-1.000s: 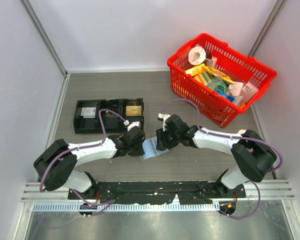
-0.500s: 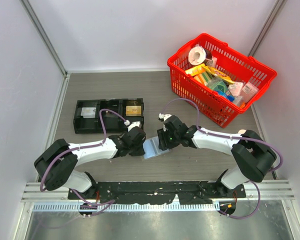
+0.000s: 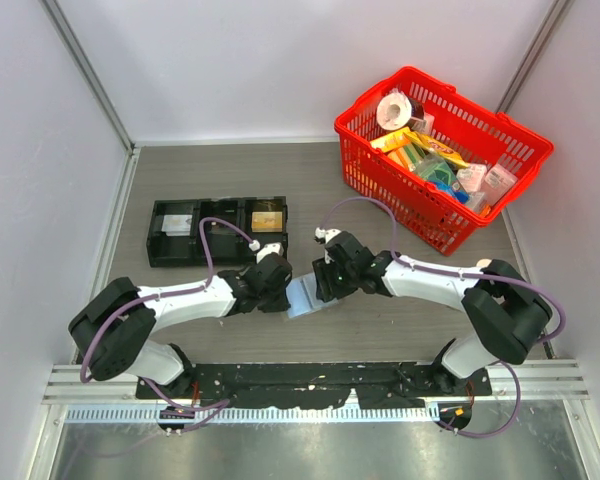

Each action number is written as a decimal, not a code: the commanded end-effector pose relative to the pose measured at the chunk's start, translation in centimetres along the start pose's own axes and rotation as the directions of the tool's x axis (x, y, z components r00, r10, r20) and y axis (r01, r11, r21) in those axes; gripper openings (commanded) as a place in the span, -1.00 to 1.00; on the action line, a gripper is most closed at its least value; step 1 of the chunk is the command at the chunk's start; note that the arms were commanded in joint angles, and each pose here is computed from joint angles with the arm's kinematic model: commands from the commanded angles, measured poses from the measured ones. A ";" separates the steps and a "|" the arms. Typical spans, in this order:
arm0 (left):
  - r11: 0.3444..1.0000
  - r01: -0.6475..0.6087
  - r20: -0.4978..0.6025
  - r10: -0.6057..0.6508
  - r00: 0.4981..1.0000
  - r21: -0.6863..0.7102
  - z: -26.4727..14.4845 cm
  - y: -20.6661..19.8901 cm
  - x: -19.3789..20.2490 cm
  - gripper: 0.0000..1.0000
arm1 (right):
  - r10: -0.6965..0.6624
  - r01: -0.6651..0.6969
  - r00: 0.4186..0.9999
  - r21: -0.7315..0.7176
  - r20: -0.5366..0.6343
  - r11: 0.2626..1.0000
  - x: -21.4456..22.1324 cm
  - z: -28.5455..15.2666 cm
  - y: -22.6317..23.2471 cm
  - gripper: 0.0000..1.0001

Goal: Take the credit cards out of the card holder
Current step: Remove the credit card from the card holder.

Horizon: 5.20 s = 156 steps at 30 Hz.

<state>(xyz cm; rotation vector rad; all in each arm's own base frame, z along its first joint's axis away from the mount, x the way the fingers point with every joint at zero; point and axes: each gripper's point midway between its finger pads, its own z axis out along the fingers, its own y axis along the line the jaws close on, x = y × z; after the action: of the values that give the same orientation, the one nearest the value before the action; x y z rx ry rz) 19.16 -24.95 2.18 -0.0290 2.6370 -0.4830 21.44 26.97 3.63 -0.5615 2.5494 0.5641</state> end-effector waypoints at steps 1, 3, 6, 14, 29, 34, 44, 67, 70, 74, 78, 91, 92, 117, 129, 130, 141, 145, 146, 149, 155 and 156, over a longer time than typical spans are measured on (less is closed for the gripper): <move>0.999 -0.018 -0.056 0.015 0.998 -0.045 0.4 0.9 1.6 -0.77 | -0.015 0.022 0.996 -0.078 0.092 0.997 -3.4 -2.0 2.8 -0.03; 0.999 -0.018 -0.057 0.015 0.998 -0.046 0.5 0.9 1.6 -0.77 | -0.020 0.030 0.995 -0.105 0.102 0.994 -3.8 -2.5 3.5 -0.07; 0.999 -0.019 -0.062 0.016 0.998 -0.043 0.5 0.8 1.7 -0.77 | -0.026 0.044 0.993 -0.155 0.116 0.987 -4.3 -3.0 4.7 -0.10; 1.000 -0.001 -0.040 0.000 0.999 -0.027 0.3 0.6 1.4 -0.77 | -0.055 0.082 0.994 -0.320 0.093 0.944 -3.8 -2.9 8.8 -0.14; 0.998 0.060 0.052 -0.058 0.997 -0.029 -1.9 1.5 0.3 -0.70 | -0.106 0.138 0.989 -0.420 0.100 0.897 -2.8 -3.7 10.5 0.31; 0.995 0.095 0.124 -0.092 0.988 -0.018 -3.6 2.1 -0.8 -0.66 | -0.089 0.125 0.990 -0.412 0.106 0.903 -3.0 -3.7 9.7 0.38; 0.983 0.110 0.191 -0.138 0.972 0.149 -6.6 -1.4 -3.4 -0.59 | 0.050 0.002 0.989 -0.357 0.138 0.934 -4.2 -2.5 6.3 0.15; 0.992 0.084 0.034 -0.081 0.996 -0.091 0.2 2.9 1.0 -1.00 | 0.220 -0.168 0.975 -0.504 0.044 0.847 -1.3 1.2 5.5 0.04; 0.992 0.102 0.026 -0.100 0.995 -0.079 0.4 3.2 1.3 -1.00 | 0.238 -0.197 0.971 -0.523 0.012 0.829 -0.6 1.6 5.7 0.01; 0.992 0.102 0.012 -0.101 0.995 -0.074 0.6 3.1 1.6 -1.00 | 0.254 -0.211 0.967 -0.537 0.007 0.817 -0.5 1.8 5.7 0.00; 0.993 0.100 0.001 -0.101 0.995 -0.068 0.8 2.9 1.7 -1.00 | 0.252 -0.210 0.968 -0.547 0.003 0.810 -0.4 1.8 5.9 0.00; 0.993 0.093 -0.028 -0.095 0.995 -0.068 1.1 2.7 2.2 -1.00 | 0.223 -0.114 0.973 -0.726 0.056 0.678 -2.4 -1.7 9.3 -0.35; 0.994 0.090 -0.028 -0.092 0.995 -0.068 1.2 2.7 2.1 -1.00 | 0.218 -0.109 0.974 -0.728 0.057 0.677 -2.3 -1.7 9.4 -0.38; 0.996 0.070 -0.046 -0.072 0.996 -0.052 1.2 2.2 2.2 -1.00 | 0.213 -0.165 0.977 -0.640 -0.003 0.751 -1.1 2.1 8.3 -0.31; 0.992 0.056 -0.060 -0.063 0.996 -0.111 1.2 3.5 2.7 -1.00 | 0.283 -0.195 0.959 -0.663 0.027 0.723 -2.1 0.4 6.4 -0.33; 0.992 0.055 -0.063 -0.062 0.996 -0.112 1.2 3.6 2.8 -1.00 | 0.284 -0.198 0.958 -0.666 0.022 0.719 -2.0 0.3 6.3 -0.36; 0.989 0.048 -0.079 -0.059 0.995 -0.142 1.5 4.2 3.2 -1.00 | 0.326 -0.221 0.945 -0.675 0.030 0.704 -1.9 -0.3 4.6 -0.59; 0.989 0.046 -0.081 -0.058 0.995 -0.142 1.5 4.1 3.2 -1.00 | 0.335 -0.220 0.942 -0.686 0.037 0.694 -2.0 -0.8 4.4 -0.73; 0.989 0.045 -0.081 -0.056 0.995 -0.141 1.5 4.1 3.2 -1.00 | 0.336 -0.222 0.941 -0.684 0.037 0.695 -2.0 -0.7 4.3 -0.74; 0.989 0.046 -0.082 -0.058 0.995 -0.143 1.4 4.2 3.3 -1.00 | 0.340 -0.223 0.939 -0.682 0.040 0.696 -2.0 -0.9 4.0 -0.84; 0.989 0.044 -0.081 -0.055 0.995 -0.138 1.4 4.1 3.2 -1.00 | 0.336 -0.222 0.941 -0.678 0.039 0.701 -1.8 -1.0 3.7 -0.98; 0.989 0.043 -0.081 -0.055 0.995 -0.141 1.4 4.2 3.2 -1.00 | 0.336 -0.224 0.941 -0.674 0.039 0.704 -1.8 -0.9 3.6 -0.98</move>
<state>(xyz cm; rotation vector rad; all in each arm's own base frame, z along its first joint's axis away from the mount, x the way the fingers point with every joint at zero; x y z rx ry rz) 20.03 -25.40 2.04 -0.1538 2.6037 -0.5376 20.37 29.74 4.06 -0.2421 2.3447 1.5710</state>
